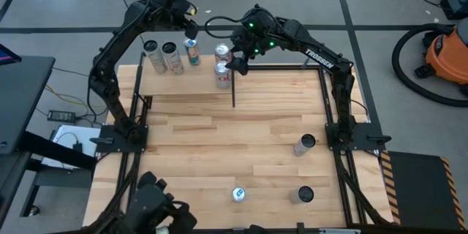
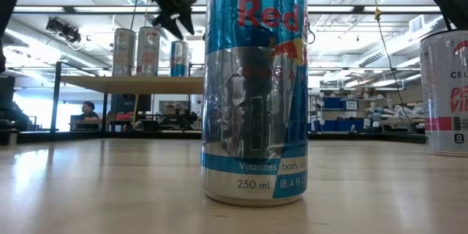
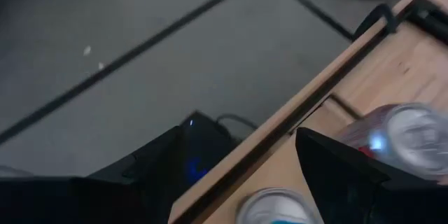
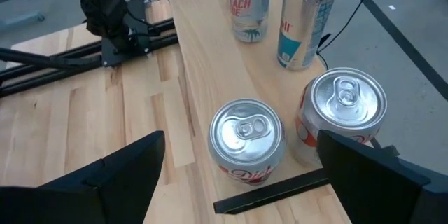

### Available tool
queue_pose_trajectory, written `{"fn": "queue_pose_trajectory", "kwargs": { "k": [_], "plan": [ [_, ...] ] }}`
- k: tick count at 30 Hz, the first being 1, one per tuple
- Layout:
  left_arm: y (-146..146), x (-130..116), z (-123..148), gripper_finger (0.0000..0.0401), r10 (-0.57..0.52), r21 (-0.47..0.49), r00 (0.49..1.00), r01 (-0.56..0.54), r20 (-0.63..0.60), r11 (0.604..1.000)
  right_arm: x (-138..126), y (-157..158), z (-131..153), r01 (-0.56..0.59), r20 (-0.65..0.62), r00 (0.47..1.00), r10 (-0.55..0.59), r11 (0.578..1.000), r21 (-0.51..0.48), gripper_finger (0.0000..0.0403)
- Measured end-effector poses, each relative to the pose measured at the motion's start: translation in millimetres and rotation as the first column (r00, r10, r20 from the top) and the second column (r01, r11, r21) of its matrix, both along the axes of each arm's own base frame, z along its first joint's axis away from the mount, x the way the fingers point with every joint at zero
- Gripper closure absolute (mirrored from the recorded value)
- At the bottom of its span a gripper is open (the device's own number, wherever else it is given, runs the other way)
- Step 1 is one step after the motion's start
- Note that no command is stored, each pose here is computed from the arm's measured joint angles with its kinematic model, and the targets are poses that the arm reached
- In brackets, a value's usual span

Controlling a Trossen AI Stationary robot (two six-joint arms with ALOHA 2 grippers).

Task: Place canned beverage on shelf
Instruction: Adjust the soda cans on the shelf

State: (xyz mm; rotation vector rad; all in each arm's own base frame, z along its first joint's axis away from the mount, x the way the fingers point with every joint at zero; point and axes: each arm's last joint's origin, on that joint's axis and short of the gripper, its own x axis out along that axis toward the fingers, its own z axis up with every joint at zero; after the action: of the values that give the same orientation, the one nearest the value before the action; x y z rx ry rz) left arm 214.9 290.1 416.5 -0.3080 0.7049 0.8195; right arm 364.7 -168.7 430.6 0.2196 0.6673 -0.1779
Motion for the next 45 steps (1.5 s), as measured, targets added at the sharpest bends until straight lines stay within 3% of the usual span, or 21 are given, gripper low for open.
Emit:
{"fn": "queue_pose_trajectory", "kwargs": {
  "k": [18, 30, 45],
  "plan": [
    [7, -1, -21, 0.0127, 0.021, -0.129, 0.997, -0.030, -0.070, 0.991, 0, 0, -1, -0.001, -0.007, 1.000, 0.001, 1.000, 0.001, 0.0021],
    [10, -3, -23, 0.0129, 0.042, -0.107, 0.993, -0.054, -0.110, 0.993, 0, 0, -1, -0.001, -0.007, 1.000, 0.001, 1.000, 0.002, 0.0021],
    [9, -6, -25, 0.0217, 0.082, -0.103, 0.981, -0.101, -0.174, 0.990, 0, 0, -1, -0.001, -0.008, 1.000, 0.001, 1.000, 0.002, 0.0021]
  ]
}}
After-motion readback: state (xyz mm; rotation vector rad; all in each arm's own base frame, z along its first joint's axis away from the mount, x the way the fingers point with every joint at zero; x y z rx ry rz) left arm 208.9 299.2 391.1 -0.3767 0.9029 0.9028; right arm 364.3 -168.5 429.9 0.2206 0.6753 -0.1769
